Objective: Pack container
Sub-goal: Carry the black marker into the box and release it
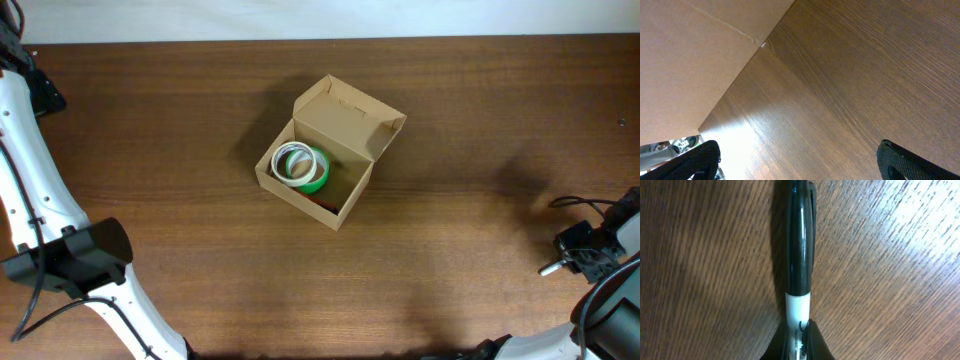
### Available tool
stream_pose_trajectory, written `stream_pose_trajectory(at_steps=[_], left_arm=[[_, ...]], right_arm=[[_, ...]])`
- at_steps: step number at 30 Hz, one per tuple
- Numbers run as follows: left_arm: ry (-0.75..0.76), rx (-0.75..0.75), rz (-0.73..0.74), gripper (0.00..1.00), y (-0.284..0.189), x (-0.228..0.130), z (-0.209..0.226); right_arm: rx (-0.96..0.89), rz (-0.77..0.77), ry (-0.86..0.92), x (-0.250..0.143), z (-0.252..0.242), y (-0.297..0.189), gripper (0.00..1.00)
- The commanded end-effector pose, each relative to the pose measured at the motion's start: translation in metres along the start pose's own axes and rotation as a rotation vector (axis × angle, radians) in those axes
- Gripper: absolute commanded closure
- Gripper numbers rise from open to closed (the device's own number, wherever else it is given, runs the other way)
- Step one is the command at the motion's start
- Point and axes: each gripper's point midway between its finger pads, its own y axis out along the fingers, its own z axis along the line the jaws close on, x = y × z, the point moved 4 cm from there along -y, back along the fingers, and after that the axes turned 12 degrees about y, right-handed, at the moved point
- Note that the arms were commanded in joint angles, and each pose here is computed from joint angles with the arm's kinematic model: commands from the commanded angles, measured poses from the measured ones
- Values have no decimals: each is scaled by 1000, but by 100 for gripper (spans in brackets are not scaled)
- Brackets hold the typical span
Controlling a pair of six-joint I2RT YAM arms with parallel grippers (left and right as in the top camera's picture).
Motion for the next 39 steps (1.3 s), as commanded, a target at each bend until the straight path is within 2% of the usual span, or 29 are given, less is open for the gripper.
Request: stream_pose_trajectory(at_steps=[1,5,8,11,15,18,24,27,30,33,39], left_arm=[[4,0,-7,0,-2,0,3],[4,0,-7,0,-2,0,3],[4,0,-7,0,-2,0,3],[4,0,-7,0,-2,0,3],[5,0,-7,0,-2,0,3],[4,0,-7,0,-2,0,3],[4,0,-7,0,-2,0,3],[4,0,-7,0,-2,0,3],[4,0,-7,0,-2,0,3],[4,0,-7,0,-2,0,3],[4,0,-7,0,-2,0,3]], right_arm=[[140,67,4,-4,20,2,96],[431,129,-138,-7,66,-35,96],[657,172,-269,-15,104,-86,96],[781,190,-416,-30,136,-146,96],[799,121,-719,-67,174,-218,96],[703,-32,-930,-101,199,-261,96],[693,-316,-1383,-204,241,-323,97],[723,-327,-1614,-264,249,-322,96],[704,-261,-1783,-312,253,-302,96],[647,-162,-1888,-350,257,-270,97],[479,14,-2026,-402,258,-199,96]])
